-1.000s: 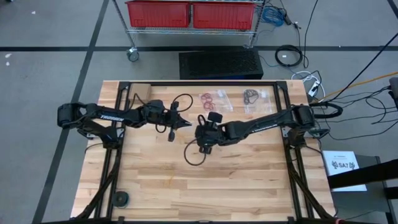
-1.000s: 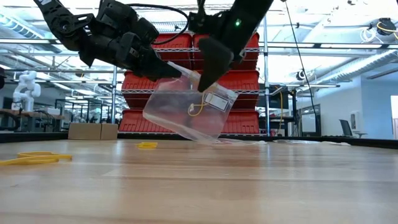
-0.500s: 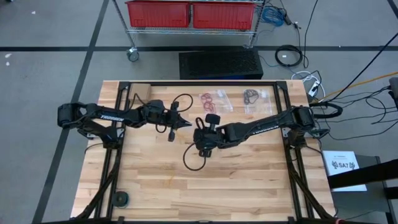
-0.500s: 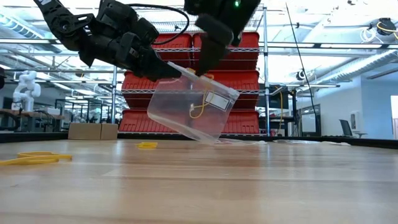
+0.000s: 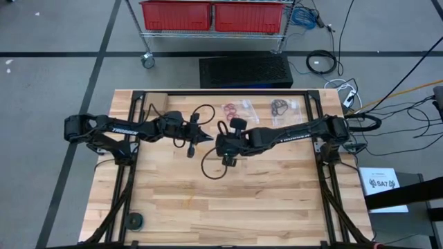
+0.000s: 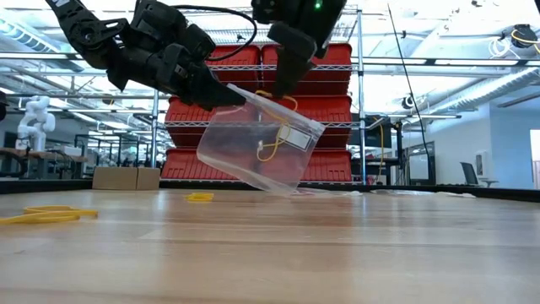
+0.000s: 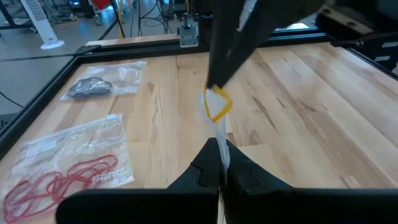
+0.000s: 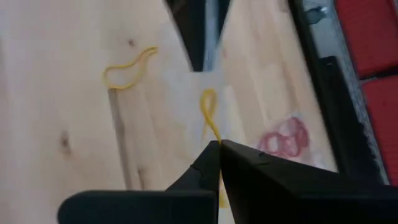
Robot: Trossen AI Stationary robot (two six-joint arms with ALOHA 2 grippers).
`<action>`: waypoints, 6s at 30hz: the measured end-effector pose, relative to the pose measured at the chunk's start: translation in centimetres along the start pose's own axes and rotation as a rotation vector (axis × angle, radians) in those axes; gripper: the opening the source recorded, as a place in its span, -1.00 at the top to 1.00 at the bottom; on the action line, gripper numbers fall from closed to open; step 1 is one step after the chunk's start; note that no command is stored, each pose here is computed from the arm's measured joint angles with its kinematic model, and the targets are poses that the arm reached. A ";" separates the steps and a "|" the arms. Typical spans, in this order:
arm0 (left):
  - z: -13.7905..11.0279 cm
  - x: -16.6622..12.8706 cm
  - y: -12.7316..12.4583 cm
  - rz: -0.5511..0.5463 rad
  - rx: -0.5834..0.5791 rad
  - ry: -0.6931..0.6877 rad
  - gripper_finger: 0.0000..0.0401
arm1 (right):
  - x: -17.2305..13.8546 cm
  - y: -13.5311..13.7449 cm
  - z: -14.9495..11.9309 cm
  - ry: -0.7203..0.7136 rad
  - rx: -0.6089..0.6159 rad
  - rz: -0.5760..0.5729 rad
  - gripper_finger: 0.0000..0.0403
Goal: Sort rubber bands
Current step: Put the top right yellow rubber band into the top left transparent zip lock bag, then put the top yellow rubber band into the top left transparent zip lock bag
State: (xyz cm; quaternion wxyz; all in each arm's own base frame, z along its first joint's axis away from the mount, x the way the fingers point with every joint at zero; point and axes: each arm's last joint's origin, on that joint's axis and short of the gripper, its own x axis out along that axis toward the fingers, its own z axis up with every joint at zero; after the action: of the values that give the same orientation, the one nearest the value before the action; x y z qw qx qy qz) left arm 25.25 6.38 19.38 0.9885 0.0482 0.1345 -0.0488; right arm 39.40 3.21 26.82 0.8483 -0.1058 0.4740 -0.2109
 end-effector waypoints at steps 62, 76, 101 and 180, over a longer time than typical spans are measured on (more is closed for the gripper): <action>2.4 -0.3 -2.3 0.008 0.012 -0.130 1.00 | 0.4 -1.7 1.9 -0.137 0.107 0.230 1.00; 1.5 0.8 -2.4 0.037 0.028 -0.084 1.00 | 3.1 -1.7 -4.0 -0.390 0.308 0.415 1.00; 1.7 2.5 -3.1 0.031 0.050 -0.045 1.00 | 5.6 -0.9 -4.7 -0.357 0.514 0.495 -0.15; 1.6 -11.3 0.9 0.565 -0.023 -0.004 1.00 | 13.2 1.1 2.8 -0.067 0.223 0.237 1.00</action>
State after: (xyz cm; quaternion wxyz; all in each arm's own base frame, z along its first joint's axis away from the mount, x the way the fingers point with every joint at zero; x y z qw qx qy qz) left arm 14.89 8.07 24.07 0.9638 0.0723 0.1143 0.2300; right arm 48.16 -1.95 17.82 0.8891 0.0387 0.4282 -0.1568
